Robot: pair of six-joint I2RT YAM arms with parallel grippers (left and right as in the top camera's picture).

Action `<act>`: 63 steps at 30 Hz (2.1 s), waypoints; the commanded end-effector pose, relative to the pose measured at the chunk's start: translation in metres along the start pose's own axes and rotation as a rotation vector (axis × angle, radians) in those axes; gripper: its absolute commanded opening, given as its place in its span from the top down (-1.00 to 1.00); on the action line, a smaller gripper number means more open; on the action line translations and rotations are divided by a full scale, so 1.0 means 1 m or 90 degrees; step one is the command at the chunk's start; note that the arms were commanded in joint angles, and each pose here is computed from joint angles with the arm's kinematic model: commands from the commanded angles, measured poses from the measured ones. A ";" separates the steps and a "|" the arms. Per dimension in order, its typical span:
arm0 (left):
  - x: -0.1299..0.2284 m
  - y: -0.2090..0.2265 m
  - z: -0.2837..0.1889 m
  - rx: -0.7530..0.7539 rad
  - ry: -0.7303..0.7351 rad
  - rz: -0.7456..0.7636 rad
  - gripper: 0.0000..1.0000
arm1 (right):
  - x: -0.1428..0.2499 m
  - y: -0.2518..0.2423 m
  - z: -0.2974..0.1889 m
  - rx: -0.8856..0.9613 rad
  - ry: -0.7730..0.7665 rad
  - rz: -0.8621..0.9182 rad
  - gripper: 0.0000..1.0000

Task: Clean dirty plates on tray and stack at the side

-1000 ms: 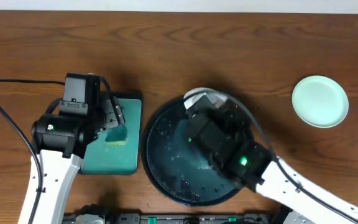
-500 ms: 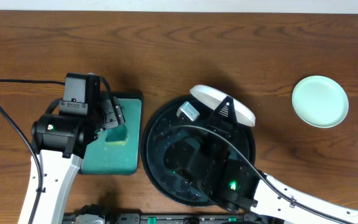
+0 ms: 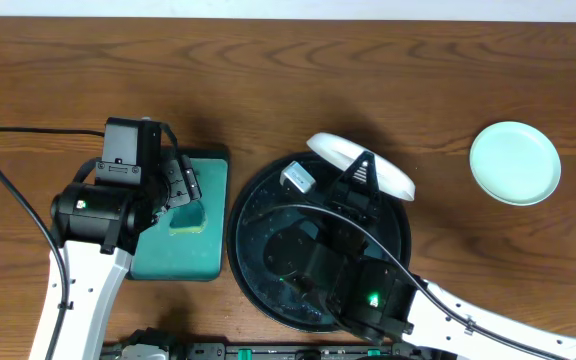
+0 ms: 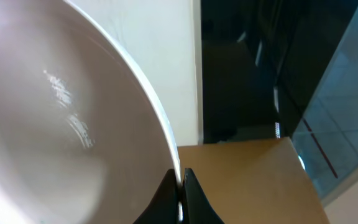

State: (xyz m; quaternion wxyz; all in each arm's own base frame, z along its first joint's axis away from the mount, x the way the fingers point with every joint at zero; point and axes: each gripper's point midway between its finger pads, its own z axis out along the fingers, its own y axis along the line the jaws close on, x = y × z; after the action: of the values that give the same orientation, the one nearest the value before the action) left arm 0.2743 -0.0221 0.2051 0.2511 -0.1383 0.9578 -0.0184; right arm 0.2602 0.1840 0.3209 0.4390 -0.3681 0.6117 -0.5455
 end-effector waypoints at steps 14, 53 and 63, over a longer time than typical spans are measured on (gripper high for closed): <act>0.004 0.000 0.000 0.002 0.011 0.008 -0.62 | -0.020 0.004 0.010 0.002 0.010 0.096 0.98; 0.004 0.000 0.000 0.002 0.011 0.008 -0.62 | 0.245 0.126 0.174 -0.390 0.594 1.235 0.98; 0.000 -0.002 0.000 0.006 0.001 0.007 -0.62 | 0.372 0.153 0.165 -0.188 0.815 1.347 0.97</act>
State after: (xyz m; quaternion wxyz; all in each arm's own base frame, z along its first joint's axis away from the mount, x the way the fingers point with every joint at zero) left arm 0.2744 -0.0228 0.2053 0.2514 -0.1379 0.9578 -0.0202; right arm 0.2976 -0.1840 0.1275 0.2587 0.5555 0.7877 0.0629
